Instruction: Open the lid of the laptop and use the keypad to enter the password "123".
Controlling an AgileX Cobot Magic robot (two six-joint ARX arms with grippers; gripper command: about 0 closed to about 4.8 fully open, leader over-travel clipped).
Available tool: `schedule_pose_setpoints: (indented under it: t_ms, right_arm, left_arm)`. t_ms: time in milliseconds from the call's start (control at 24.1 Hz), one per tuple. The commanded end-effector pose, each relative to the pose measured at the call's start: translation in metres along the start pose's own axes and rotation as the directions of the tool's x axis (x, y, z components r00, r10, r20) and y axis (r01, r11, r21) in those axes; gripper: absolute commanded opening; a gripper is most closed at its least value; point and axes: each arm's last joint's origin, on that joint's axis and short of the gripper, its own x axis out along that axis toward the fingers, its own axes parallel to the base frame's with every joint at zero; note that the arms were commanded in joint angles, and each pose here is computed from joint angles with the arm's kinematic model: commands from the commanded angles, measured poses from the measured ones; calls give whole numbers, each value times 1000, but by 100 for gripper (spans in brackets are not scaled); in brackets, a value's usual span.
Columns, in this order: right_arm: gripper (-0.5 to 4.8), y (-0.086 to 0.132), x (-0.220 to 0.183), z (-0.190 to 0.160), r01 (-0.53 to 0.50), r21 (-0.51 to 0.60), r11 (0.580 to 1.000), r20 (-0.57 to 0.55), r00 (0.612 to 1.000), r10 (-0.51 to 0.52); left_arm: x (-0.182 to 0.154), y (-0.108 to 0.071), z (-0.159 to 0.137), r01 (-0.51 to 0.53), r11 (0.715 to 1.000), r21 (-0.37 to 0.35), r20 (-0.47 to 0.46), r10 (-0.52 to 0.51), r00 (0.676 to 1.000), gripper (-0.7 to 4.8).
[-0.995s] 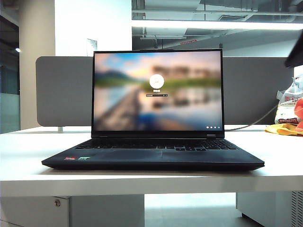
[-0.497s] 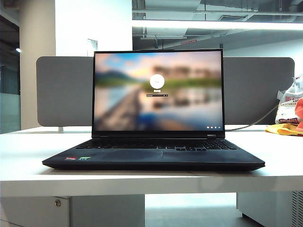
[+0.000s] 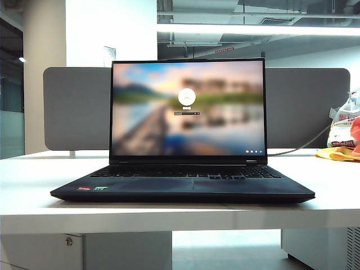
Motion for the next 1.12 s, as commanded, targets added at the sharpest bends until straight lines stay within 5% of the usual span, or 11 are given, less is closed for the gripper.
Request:
schedule_pose_setpoints:
  t_ms: [41,290,622,1119]
  right_arm:
    - [-1,1,-2,3,-8,0,1000,27,1000,8]
    - [-1,1,-2,3,-9,0,1000,30,1000,9]
    - [-1,1,-2,3,-6,0,1000,31,999,6]
    - [-1,1,-2,3,2,0,1000,33,999,-2]
  left_arm:
    - [-1,0,2,0,1000,-8,13,0,1000,-5]
    - [-1,6,2,-60,998,21,20,60,998,-5]
    - [24,39,-19,-294,944,-146,46,304,952,-5]
    - [41,75,-77,-374,893,-252,100,408,907,-5]
